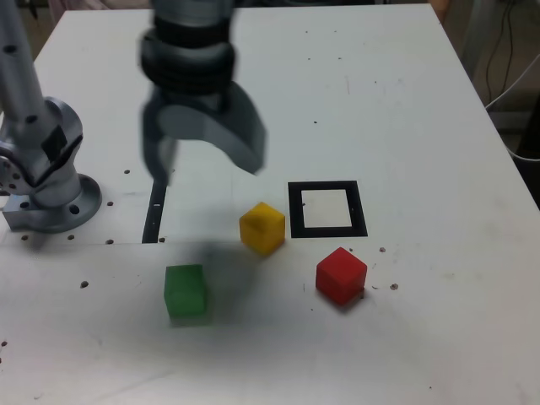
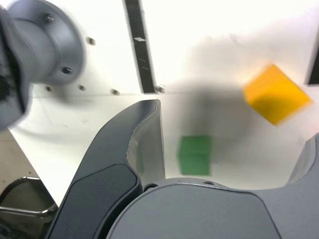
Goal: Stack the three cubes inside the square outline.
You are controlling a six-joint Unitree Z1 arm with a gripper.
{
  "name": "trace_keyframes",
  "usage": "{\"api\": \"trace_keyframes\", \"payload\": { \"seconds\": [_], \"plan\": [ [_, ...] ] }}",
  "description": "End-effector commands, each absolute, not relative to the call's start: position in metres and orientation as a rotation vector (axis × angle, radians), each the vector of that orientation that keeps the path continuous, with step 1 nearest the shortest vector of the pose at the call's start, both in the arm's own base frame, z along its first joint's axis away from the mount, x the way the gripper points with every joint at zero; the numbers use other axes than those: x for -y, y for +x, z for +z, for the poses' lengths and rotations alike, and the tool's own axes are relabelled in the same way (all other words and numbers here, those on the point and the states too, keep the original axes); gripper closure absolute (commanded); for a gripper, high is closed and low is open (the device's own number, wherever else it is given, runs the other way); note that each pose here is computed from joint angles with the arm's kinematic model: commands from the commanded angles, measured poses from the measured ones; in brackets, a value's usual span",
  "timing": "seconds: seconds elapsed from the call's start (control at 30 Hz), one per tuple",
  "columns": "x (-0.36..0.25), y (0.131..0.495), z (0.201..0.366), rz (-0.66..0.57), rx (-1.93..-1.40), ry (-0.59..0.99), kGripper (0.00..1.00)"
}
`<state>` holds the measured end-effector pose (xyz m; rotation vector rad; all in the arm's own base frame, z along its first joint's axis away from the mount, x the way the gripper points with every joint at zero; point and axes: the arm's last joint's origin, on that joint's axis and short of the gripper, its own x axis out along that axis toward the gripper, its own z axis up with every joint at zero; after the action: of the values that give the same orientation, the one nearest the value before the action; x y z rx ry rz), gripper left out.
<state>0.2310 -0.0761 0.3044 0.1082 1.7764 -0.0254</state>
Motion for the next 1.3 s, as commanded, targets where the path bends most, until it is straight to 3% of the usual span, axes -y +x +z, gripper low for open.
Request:
{"api": "trace_keyframes", "payload": {
  "seconds": [0.0,0.4,0.63,0.77,0.9,1.13,1.27],
  "plan": [
    [0.087,0.252,0.304,-0.037,-1.775,0.108,0.01],
    [0.124,0.306,0.312,-0.059,-1.750,0.071,0.01],
    [0.125,0.305,0.308,0.165,-1.770,-0.101,0.01],
    [0.130,0.304,0.308,0.287,-1.706,-0.194,0.01],
    [0.136,0.301,0.313,0.325,-1.654,-0.276,0.01],
    [0.151,0.296,0.322,0.419,-1.621,-0.439,0.01],
    [0.155,0.300,0.320,0.433,-1.623,-0.478,0.01]
  ]
}}
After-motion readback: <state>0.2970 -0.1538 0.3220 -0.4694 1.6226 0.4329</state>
